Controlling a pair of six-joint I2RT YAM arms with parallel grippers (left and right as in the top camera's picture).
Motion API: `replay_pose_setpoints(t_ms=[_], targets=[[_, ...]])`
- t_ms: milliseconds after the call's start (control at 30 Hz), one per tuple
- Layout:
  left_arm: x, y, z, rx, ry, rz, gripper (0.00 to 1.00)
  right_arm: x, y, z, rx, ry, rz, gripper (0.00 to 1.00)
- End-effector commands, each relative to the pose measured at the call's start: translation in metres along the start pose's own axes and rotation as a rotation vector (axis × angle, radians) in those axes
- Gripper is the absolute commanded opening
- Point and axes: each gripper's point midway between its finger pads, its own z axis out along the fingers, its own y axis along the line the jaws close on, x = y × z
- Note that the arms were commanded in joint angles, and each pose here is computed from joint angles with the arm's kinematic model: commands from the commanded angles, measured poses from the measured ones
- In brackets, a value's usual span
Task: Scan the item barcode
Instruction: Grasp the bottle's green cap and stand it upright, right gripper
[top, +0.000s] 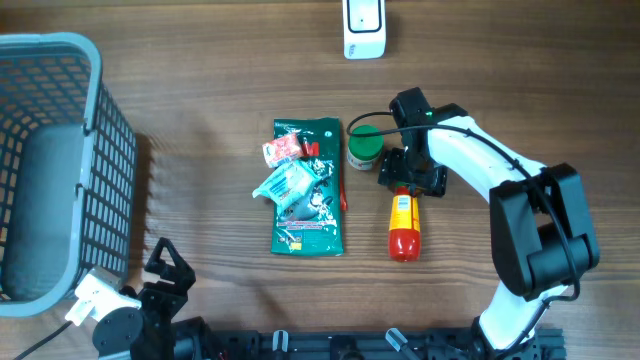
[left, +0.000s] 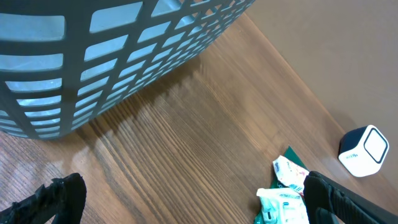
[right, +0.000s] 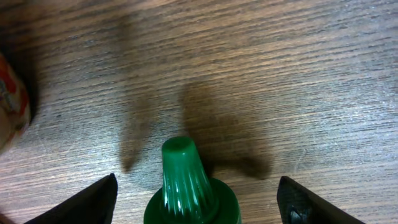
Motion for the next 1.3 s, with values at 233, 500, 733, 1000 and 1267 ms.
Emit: replay_pose_setpoints(t_ms=[233, 500, 733, 1000, 1267], targets=[[-0.001, 0.002, 0.000, -0.011, -0.010, -0.007, 1.00, 0.000, -0.001, -0.008, -0.004, 0.015, 0.039, 0.93], [-0.001, 0.002, 0.000, -0.011, -0.010, -0.007, 1.00, -0.010, 0.008, -0.058, -0.090, -0.116, 0.031, 1.00], [-0.001, 0.002, 0.000, -0.011, -0.010, -0.007, 1.00, -0.013, 0.011, -0.091, -0.148, -0.203, 0.025, 1.00], [-0.001, 0.002, 0.000, -0.011, -0.010, -0.007, 1.00, -0.027, -0.003, -0.092, -0.063, -0.278, 0.010, 1.00], [-0.001, 0.002, 0.000, -0.011, -0.010, -0.007, 1.00, -0.023, 0.006, -0.067, -0.076, -0.196, -0.043, 0.99]])
